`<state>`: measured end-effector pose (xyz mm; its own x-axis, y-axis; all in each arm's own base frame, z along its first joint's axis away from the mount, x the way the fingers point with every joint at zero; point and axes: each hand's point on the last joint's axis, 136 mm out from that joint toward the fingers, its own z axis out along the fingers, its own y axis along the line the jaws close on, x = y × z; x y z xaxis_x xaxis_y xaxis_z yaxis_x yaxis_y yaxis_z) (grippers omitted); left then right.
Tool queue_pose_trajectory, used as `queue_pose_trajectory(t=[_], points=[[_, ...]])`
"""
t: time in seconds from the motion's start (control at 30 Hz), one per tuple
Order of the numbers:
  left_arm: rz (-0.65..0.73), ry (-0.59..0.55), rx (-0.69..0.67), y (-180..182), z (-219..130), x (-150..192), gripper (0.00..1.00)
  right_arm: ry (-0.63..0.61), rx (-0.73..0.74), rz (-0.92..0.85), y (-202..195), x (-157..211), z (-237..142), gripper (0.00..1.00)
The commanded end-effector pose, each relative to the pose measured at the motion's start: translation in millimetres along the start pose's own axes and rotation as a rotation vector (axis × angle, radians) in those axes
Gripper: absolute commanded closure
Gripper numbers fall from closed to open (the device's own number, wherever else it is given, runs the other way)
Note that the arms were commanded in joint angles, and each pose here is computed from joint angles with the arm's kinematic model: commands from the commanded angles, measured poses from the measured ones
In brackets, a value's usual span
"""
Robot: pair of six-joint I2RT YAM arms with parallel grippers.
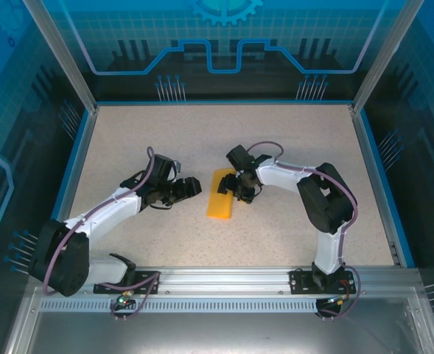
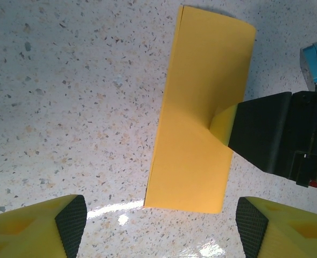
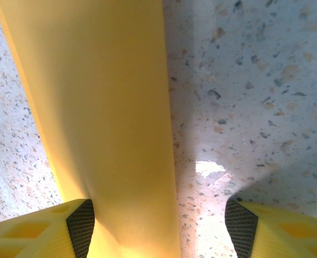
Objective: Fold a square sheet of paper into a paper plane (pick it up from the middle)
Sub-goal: Fold the square sheet of paper in half at the center of the table.
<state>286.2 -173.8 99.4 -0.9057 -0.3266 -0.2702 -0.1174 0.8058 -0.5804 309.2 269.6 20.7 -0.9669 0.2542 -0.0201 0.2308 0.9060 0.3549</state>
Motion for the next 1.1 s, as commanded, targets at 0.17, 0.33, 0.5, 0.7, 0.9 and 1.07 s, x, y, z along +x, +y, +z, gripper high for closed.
queue_pose_trajectory(t=[0.17,0.33,0.5,0.7,0.9,1.07], points=[[0.015,0.004,0.019,-9,-2,-3,0.26,0.077,0.164,-0.011,-34,18,28,0.28],[0.015,0.008,0.024,-10,0,-3,0.34,0.075,0.185,0.0,-38,19,31,0.28],[0.015,0.043,0.065,-17,6,-1,0.49,0.078,0.228,0.001,-47,20,34,0.29],[0.005,0.111,0.133,-33,22,-2,0.86,0.082,0.254,0.011,-53,22,37,0.28],[-0.024,0.16,0.163,-42,41,-8,1.0,0.084,0.271,0.021,-57,22,39,0.28],[-0.054,0.183,0.184,-47,56,-12,1.0,0.085,0.288,0.029,-61,24,39,0.28]])
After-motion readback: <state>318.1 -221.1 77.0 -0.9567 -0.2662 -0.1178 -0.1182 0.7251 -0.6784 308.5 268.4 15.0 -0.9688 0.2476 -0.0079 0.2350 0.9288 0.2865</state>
